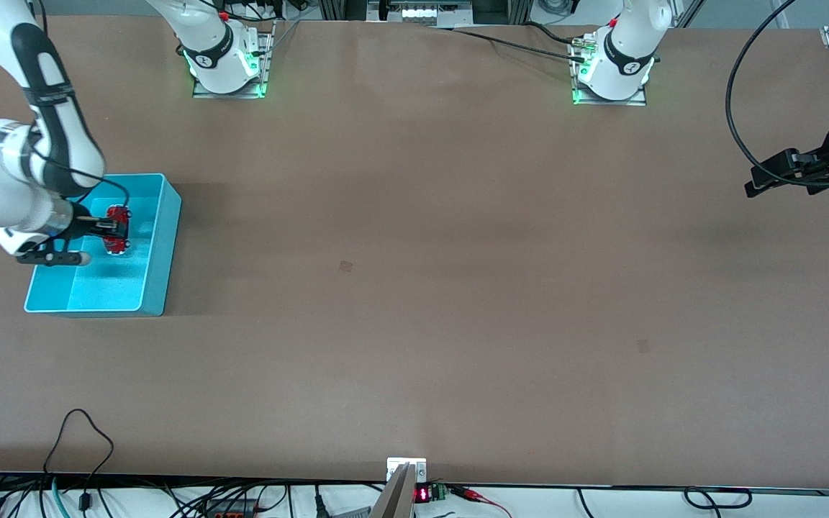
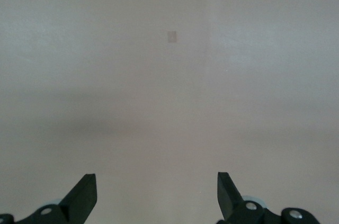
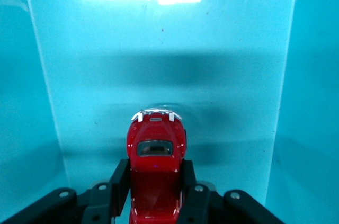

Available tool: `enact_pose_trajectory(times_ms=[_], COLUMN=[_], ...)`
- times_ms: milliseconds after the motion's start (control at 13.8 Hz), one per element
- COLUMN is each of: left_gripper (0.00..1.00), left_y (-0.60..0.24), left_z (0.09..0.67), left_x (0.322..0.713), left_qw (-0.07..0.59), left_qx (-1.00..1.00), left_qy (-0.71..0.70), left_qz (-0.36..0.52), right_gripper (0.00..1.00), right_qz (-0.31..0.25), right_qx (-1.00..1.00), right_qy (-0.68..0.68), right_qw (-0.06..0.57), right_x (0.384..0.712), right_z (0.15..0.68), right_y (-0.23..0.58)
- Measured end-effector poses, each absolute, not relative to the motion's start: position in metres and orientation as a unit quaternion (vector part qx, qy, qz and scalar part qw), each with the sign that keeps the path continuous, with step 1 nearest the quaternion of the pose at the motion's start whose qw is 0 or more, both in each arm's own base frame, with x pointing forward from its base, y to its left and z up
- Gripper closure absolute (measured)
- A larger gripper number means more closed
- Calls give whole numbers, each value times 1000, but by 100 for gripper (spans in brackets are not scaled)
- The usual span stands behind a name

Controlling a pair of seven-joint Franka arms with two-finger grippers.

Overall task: Wind red beetle toy and store in blue box
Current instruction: 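Carry the red car over the blue box and lower it inside, then open the right gripper and withdraw it from the blue box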

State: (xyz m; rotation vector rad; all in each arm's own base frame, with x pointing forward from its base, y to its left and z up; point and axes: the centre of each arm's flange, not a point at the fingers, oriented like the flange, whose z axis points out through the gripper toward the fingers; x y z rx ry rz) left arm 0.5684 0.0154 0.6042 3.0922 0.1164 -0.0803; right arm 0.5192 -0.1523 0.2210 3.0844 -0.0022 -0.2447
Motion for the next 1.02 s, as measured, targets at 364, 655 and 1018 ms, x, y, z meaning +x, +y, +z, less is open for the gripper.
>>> enact_pose_trajectory(times_ms=[364,655,1018], left_gripper=[0,0,0], left_y=[7,6,-29], left_z=[606,608,623], left_x=[571,573,568], left_qw=[23,23,26], left_qx=[999,999,1000], left_qy=[30,28,0], left_qz=[-15,-5,12], right_gripper=[56,22,0], right_qz=[-86,-67,-47], right_qx=[996,997,998], right_qy=[4,7,14], right_qw=[25,30,36], right_x=[506,515,565], right_z=[207,224,346], right_y=[-149,-150,-144])
